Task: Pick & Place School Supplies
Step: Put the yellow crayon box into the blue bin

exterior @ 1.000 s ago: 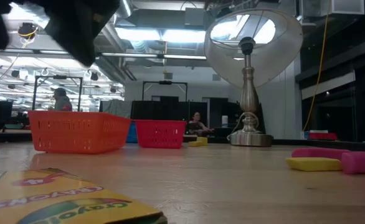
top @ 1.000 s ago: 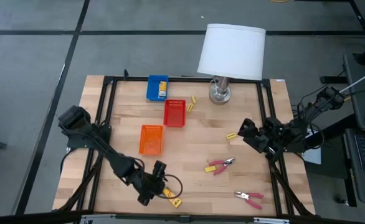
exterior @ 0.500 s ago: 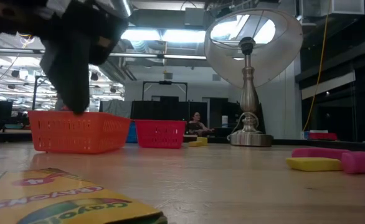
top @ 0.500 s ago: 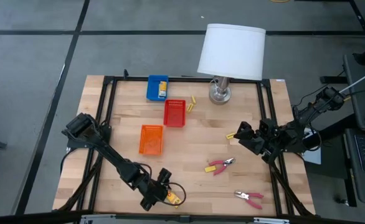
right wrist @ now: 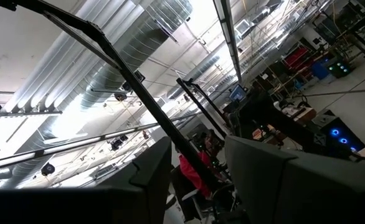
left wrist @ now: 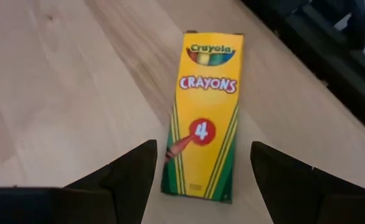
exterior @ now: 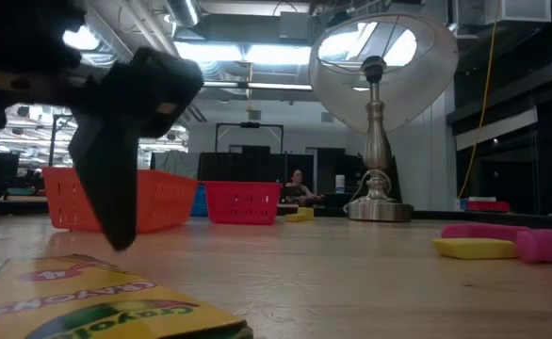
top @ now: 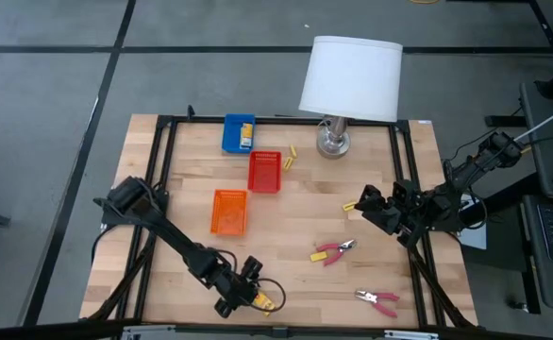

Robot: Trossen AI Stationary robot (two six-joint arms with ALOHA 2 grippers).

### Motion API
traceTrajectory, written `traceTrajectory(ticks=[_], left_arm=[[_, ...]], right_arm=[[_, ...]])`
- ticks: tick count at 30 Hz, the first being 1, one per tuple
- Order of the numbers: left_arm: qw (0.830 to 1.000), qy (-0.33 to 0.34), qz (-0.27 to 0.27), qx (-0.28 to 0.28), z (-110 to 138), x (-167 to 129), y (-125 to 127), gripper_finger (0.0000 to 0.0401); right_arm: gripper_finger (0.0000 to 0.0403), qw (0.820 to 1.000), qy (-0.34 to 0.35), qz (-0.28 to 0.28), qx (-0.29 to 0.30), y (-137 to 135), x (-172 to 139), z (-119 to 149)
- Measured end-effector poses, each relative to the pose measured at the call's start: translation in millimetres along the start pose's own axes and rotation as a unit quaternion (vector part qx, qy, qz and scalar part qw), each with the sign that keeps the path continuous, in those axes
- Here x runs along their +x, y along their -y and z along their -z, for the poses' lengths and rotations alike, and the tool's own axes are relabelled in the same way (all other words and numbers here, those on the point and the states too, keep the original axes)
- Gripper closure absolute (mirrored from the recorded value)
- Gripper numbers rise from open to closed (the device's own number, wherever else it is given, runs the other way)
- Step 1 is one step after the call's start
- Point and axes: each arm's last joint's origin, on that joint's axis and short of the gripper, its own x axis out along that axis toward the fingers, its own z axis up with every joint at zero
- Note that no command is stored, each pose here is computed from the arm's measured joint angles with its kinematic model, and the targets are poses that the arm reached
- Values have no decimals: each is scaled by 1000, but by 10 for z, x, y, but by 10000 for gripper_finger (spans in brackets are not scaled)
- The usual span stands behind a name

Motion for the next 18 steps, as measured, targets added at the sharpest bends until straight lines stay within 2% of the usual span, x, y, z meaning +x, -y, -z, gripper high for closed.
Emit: traceTrajectory(ticks=[7,18], left_arm=[[1000,-2,-3,-6,5,15,-52,144],[999,-14,28,-19,32,42,-159,144]], right_arm=[[247,1000,0,2,2,1,0,0],[247,1000,1,4,4,2,0,0]])
